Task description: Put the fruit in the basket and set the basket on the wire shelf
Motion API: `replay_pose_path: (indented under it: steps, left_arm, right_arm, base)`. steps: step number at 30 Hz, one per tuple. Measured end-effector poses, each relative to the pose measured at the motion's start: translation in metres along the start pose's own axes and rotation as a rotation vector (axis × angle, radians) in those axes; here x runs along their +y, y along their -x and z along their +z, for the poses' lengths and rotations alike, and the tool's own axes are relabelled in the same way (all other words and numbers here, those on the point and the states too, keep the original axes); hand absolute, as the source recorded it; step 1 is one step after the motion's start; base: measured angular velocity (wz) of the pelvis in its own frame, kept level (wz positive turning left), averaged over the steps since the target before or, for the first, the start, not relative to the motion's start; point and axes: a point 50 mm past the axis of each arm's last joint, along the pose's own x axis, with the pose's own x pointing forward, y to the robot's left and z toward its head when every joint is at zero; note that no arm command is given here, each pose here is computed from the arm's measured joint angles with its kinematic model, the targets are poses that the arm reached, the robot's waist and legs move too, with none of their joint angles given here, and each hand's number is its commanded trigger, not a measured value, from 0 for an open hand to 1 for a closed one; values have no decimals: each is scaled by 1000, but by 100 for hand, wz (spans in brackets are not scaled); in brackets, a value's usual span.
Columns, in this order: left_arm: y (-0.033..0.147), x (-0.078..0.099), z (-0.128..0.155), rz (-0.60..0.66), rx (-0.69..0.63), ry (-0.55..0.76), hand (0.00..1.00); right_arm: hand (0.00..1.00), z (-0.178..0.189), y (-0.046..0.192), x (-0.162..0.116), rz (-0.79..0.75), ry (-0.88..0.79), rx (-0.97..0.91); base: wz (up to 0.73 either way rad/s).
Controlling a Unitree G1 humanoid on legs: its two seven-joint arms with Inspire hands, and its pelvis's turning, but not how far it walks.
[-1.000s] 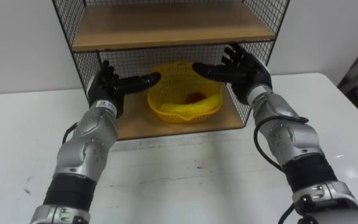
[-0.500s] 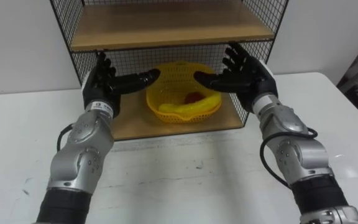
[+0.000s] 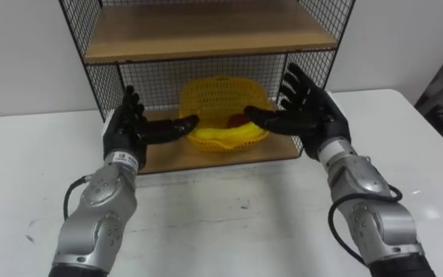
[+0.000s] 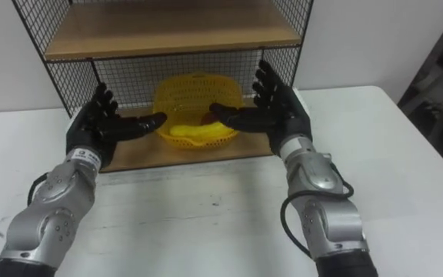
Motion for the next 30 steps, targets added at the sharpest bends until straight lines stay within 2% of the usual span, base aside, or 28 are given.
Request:
replay_pose_path:
  steps: [6,11,16,22,30]
  left_arm:
    - [6,0,6,-33,-69,9,0]
    - [29,13,-5,-40,-73,46,0]
    - [54,30,-15,-49,-67,24,0]
    - [75,33,-18,-95,-111,29,0]
    - [86,40,-13,-96,-179,23,0]
  right_arm:
    - [0,-1,11,-2,1,5,-40]
    - [0,-11,34,-5,22,-23,-52]
    - [0,-21,54,-7,22,-32,-32]
    - [0,-12,70,-4,81,-12,-135]
    - [0,-15,93,-18,51,52,-130]
  base:
    - [0]
    - [-1]
    - [-3]
    - [3]
    - [0]
